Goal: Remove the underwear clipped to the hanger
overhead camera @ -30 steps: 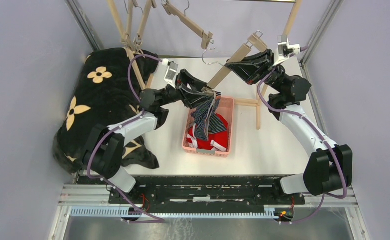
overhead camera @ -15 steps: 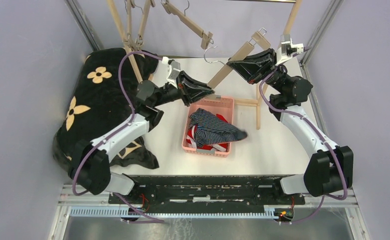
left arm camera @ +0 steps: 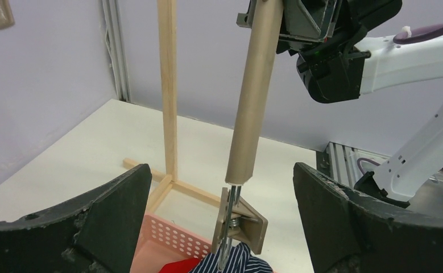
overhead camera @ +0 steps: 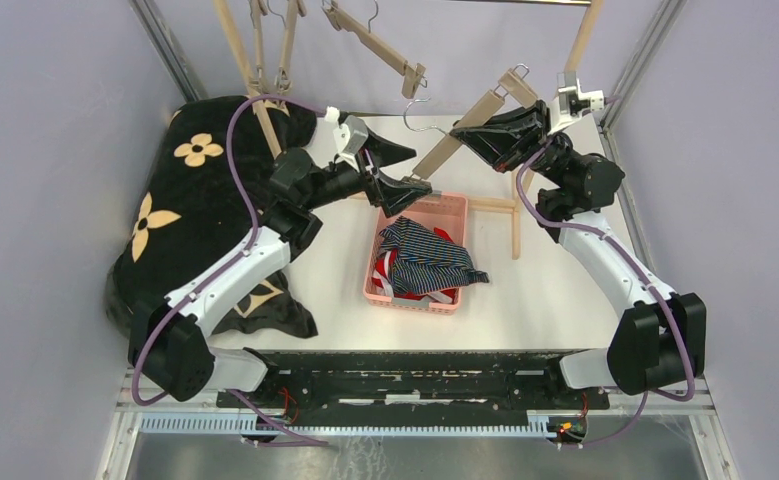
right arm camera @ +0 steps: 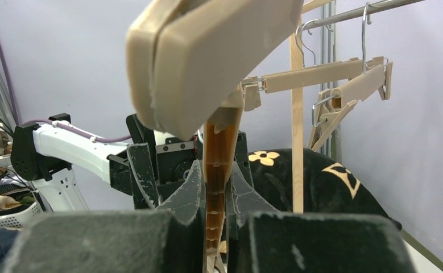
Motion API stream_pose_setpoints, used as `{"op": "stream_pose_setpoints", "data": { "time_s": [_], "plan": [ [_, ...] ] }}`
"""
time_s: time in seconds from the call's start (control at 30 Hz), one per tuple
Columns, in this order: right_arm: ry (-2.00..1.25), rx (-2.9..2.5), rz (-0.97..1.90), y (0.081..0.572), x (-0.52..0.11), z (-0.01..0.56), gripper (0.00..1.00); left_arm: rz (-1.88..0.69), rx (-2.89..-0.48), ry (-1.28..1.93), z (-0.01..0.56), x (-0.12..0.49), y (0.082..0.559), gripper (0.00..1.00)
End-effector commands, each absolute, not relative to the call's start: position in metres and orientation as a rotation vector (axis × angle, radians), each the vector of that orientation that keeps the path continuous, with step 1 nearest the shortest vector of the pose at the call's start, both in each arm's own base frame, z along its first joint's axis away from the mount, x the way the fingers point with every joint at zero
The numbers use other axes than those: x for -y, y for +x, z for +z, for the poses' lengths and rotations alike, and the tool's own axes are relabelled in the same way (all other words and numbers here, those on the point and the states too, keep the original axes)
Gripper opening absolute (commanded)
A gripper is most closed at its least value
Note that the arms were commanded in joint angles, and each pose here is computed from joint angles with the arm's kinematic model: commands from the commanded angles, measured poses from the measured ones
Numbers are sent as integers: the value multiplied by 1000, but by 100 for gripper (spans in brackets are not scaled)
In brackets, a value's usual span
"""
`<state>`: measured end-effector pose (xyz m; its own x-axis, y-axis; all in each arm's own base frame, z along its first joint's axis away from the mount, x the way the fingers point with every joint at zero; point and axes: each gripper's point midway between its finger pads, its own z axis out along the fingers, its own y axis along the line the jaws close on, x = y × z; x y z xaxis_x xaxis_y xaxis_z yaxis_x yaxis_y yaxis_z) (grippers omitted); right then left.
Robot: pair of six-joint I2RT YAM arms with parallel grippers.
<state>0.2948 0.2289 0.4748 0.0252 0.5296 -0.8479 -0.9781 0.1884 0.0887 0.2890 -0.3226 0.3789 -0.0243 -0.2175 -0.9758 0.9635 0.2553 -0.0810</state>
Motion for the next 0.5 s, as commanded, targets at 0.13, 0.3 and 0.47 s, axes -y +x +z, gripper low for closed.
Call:
{"op": "stream_pose_setpoints", "data": {
  "time_s": [0.13, 0.3, 0.47],
  "plan": [
    [-707, -851, 1299, 269, -231, 482, 1, -1062, -1049, 806, 431, 318, 294, 99],
    [-715, -847, 1307, 264, -234, 480, 1, -1108, -1033, 826, 437, 325, 293, 68],
    [-710, -826, 1300, 263, -236, 486, 1, -1153, -1037, 845, 434, 330, 285, 69]
  ]
}}
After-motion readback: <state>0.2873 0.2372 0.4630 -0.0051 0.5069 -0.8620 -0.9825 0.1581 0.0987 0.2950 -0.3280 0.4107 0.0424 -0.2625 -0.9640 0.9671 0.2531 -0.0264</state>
